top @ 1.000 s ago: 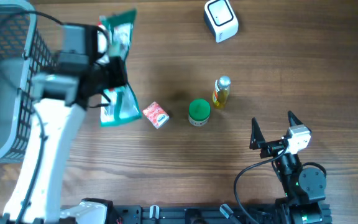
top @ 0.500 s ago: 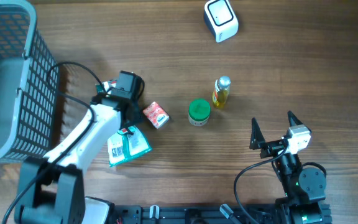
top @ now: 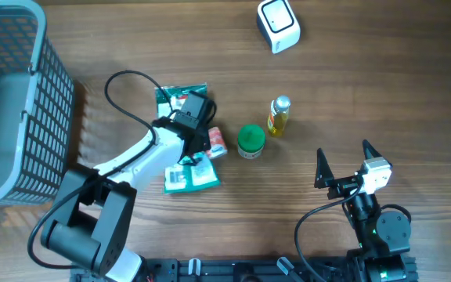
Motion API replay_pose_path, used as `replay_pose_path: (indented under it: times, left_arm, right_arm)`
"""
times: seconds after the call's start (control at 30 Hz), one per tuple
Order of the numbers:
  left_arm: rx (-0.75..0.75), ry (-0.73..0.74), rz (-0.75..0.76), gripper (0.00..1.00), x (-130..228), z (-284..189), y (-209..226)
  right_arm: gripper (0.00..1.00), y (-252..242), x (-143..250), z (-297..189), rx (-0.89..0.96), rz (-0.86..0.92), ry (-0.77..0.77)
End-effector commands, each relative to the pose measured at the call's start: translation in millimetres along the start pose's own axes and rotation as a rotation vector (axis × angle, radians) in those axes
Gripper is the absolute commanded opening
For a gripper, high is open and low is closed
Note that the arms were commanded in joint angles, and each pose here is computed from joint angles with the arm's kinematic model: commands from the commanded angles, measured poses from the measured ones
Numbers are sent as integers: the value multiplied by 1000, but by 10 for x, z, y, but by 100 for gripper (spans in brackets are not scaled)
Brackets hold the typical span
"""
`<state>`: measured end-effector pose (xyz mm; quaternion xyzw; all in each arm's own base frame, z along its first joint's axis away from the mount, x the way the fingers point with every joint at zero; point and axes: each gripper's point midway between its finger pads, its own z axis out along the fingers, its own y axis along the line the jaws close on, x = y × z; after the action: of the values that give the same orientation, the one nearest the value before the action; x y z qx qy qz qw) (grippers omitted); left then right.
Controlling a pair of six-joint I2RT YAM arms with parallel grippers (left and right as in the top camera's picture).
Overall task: Scan the item barcode
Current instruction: 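Carry the glove packet out and lay it left of the pink box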
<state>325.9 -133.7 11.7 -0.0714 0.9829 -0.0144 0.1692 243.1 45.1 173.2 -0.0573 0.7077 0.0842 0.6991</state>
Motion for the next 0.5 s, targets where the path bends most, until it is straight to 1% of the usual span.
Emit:
replay_pose_path:
  times: [0.0,0.1,0.13,0.23,0.37,0.47]
  left_arm:
    - [131,93,33,4,124,38,-314]
    - [143,72,74,4,4,-65,-367]
    - [122,65,78,4,-33,-99,-338]
    - [-18,15,82,4,-186,-215,-100]
    - [-142,-40,155,6,-342,-273,168]
    - [-162,-19,209,6,-334,-223,246]
  right_arm:
    - [100,3,-11,-2,-3,-12,-6]
    - [100,3,-11,-2,-3,-13,-6]
    - [100,3,-11,-2,-3,-12,-6]
    - [100,3,-11,-2,-3,-12,-6]
    - [100,3,-11,-2,-3,-13,-6]
    - [100,3,-11,-2,-3,-13,-6]
